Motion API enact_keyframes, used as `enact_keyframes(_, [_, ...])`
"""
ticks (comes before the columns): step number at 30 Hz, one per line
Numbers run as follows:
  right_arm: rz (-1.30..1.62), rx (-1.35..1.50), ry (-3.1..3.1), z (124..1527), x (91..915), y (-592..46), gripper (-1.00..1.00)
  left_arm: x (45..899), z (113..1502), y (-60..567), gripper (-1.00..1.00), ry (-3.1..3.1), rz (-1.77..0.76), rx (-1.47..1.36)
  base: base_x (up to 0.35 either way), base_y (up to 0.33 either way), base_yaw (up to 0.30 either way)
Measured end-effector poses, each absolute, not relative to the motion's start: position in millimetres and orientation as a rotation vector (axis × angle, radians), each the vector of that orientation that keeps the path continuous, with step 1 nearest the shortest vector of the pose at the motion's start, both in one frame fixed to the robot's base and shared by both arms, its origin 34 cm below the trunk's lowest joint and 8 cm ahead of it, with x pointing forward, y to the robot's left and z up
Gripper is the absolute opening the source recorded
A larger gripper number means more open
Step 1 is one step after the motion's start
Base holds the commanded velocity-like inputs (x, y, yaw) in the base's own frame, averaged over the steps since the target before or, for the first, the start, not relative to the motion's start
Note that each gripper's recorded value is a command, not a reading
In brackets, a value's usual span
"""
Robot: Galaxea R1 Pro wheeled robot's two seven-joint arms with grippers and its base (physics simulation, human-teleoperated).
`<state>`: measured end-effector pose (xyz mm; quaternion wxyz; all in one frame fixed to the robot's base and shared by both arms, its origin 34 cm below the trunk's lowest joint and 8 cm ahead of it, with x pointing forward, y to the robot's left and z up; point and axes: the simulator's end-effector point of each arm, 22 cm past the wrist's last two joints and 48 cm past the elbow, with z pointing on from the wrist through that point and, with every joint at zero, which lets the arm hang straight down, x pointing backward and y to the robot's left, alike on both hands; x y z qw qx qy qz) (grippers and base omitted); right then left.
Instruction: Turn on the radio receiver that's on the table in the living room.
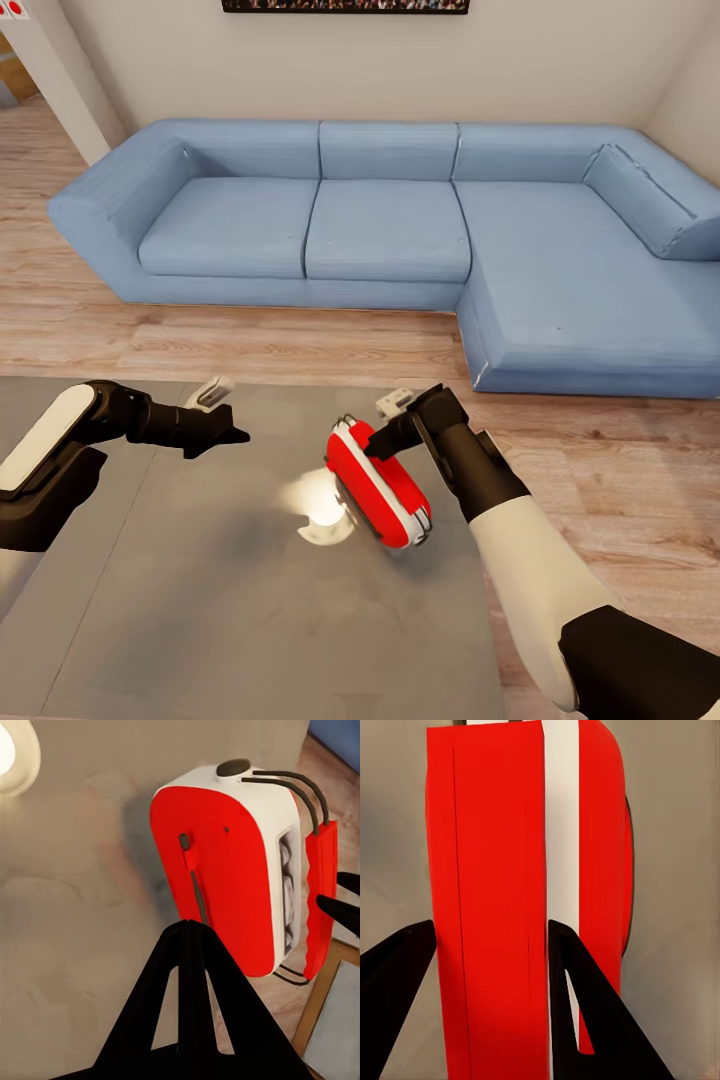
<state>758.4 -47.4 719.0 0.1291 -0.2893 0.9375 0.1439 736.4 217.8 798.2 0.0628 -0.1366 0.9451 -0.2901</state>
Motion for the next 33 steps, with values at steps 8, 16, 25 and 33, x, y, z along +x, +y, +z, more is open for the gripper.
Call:
enact_keyframes(8, [0.416,-0.841,2.741,714,755,-49,-1.0,736,798,218,-1.0,2.856,-0.876,-0.413,0.0,0.0,0.0])
enact_keyframes(16, [0.397,-0.82,2.764,707,754,-56,-1.0,736,798,218,-1.0,2.857,-0.875,-0.412,0.0,0.0,0.0])
enact_keyframes(25, [0.372,-0.81,2.766,706,756,-60,-1.0,736,798,218,-1.0,2.856,-0.876,-0.412,0.0,0.0,0.0])
enact_keyframes(33, [0.373,-0.809,2.767,706,756,-60,-1.0,736,798,218,-1.0,2.856,-0.876,-0.413,0.0,0.0,0.0])
